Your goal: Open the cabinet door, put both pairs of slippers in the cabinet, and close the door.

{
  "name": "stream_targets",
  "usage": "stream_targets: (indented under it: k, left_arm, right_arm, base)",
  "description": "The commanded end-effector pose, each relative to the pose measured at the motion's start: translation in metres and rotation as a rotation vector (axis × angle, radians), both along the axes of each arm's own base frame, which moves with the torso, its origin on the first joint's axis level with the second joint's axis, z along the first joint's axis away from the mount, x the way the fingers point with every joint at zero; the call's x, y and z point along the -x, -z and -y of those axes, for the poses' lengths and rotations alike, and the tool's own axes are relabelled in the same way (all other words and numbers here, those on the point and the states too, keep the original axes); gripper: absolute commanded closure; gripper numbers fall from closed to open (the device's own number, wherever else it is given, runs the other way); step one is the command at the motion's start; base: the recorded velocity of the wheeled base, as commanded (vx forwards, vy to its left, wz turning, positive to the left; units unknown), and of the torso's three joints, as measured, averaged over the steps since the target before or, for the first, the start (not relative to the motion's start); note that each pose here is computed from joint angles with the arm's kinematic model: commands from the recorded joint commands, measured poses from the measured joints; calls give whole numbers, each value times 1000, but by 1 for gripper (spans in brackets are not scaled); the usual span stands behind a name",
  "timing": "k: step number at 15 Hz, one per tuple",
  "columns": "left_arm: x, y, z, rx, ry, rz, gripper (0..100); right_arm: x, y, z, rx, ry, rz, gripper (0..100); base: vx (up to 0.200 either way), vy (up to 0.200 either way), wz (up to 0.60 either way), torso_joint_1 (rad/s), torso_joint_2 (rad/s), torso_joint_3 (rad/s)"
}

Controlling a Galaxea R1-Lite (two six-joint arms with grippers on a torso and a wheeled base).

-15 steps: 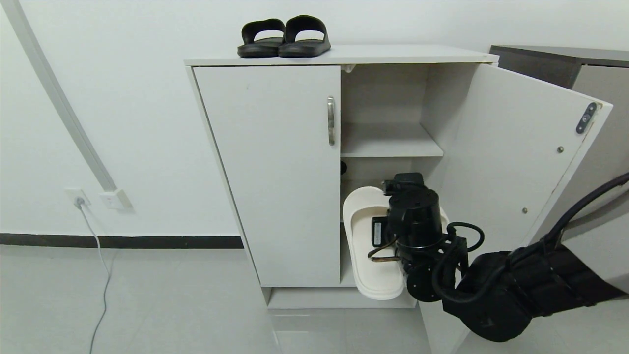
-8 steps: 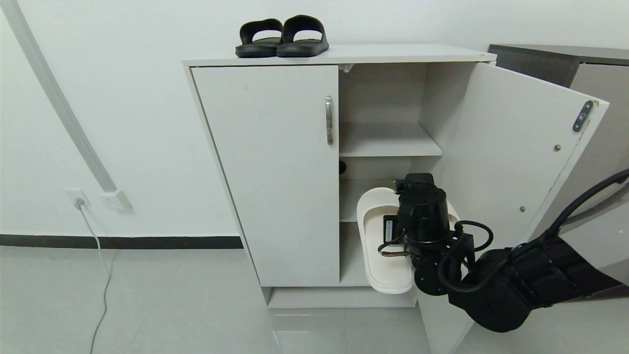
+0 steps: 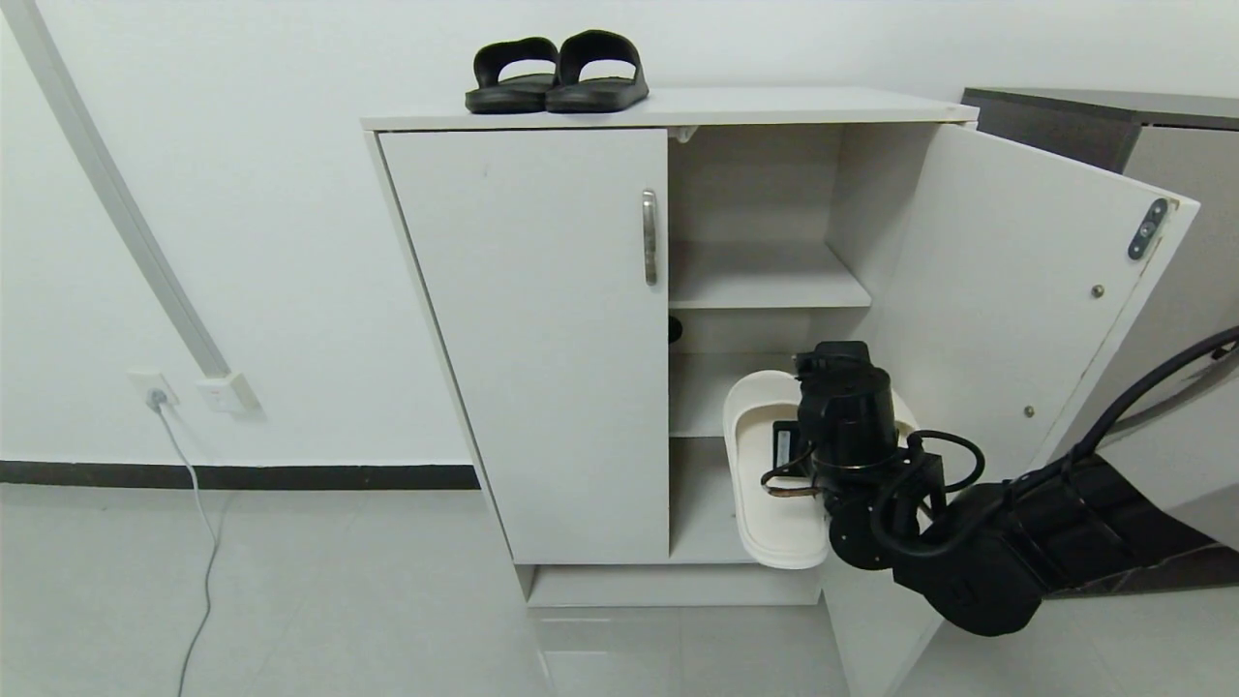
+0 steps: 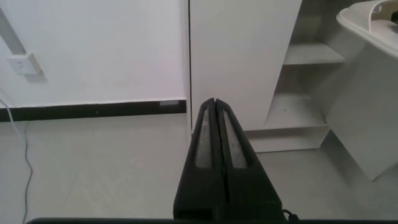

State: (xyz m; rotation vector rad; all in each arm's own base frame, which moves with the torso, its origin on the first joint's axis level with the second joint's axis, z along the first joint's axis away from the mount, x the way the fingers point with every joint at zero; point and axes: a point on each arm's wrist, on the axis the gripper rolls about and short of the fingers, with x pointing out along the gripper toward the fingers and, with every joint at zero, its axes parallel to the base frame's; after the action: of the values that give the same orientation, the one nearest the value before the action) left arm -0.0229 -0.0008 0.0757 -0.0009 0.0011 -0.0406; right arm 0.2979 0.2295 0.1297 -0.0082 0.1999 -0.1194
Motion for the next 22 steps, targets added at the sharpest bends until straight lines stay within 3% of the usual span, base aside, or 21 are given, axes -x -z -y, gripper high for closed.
stream_targets:
  k: [1, 22]
  left_arm:
    - [0, 0, 0, 1, -1, -2, 100]
    - [0, 0, 0, 1, -1, -2, 100]
  right_arm:
    - [-4, 1, 4, 2, 16, -2, 100]
    - [-16, 2, 25, 22, 76, -23, 100]
  base:
    - [0, 0, 0, 0, 0, 0]
    - [0, 0, 0, 0, 0, 0]
